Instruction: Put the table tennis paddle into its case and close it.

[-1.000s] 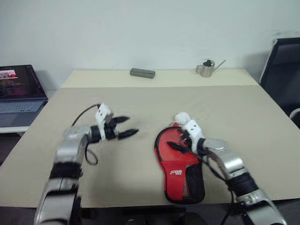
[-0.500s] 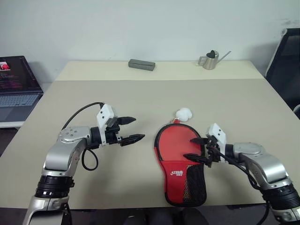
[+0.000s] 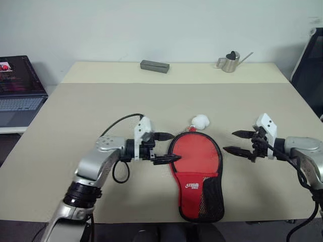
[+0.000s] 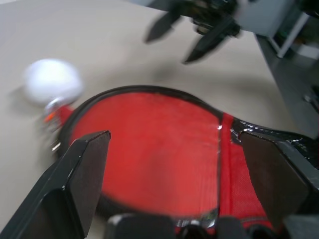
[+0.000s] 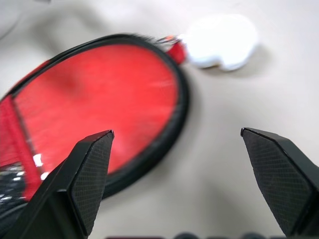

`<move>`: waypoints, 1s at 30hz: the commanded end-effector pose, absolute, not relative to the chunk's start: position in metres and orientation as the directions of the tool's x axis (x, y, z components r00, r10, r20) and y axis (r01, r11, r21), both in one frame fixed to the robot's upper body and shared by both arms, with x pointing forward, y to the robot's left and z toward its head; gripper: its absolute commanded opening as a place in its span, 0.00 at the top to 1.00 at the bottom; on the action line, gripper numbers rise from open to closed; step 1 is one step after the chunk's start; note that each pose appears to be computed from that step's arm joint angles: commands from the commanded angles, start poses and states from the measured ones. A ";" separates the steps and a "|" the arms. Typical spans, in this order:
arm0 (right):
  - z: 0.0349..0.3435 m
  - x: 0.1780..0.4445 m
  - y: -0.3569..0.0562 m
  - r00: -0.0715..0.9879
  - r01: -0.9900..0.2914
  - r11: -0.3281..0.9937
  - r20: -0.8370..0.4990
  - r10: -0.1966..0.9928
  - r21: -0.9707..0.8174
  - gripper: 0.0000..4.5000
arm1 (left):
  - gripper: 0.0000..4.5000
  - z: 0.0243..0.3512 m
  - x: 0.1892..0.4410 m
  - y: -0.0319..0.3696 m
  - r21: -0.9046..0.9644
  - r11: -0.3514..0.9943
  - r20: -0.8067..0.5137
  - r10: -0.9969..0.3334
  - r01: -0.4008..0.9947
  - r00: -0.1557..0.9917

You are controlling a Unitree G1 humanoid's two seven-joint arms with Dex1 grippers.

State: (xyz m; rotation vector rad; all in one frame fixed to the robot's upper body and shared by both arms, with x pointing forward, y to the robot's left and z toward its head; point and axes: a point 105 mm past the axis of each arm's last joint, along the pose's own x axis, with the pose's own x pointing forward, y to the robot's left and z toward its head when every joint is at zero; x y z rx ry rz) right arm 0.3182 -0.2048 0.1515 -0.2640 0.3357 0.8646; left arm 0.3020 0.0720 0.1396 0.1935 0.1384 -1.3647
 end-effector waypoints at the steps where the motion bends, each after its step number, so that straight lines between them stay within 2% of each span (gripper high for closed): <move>1: 0.169 0.321 -0.210 0.630 -0.768 0.624 -0.351 0.693 -0.145 0.00 | 0.00 0.134 0.305 0.058 0.121 0.155 -0.228 -0.957 0.980 0.180; 12: 0.175 0.326 -0.207 0.648 -0.758 0.628 -0.325 0.689 -0.179 0.00 | 0.00 0.108 0.315 0.011 0.205 0.108 -0.249 -0.955 0.973 0.159; 16: 0.177 0.328 -0.203 0.650 -0.757 0.628 -0.308 0.695 -0.180 0.00 | 0.00 0.094 0.317 0.011 0.215 0.097 -0.290 -0.944 0.972 0.158; 22: 0.189 0.338 -0.192 0.650 -0.759 0.628 -0.273 0.710 -0.174 0.00 | 0.00 0.065 0.318 0.020 0.120 0.134 -0.342 -0.925 0.984 0.168; 27: 0.207 0.369 -0.181 0.694 -0.719 0.674 -0.218 0.686 -0.169 0.00 | 0.00 0.056 0.321 0.023 0.096 0.152 -0.351 -0.920 0.984 0.176; 30: 0.214 0.394 -0.175 0.747 -0.659 0.747 -0.196 0.635 -0.090 0.00 | 0.00 0.053 0.319 0.021 0.092 0.147 -0.354 -0.920 0.985 0.171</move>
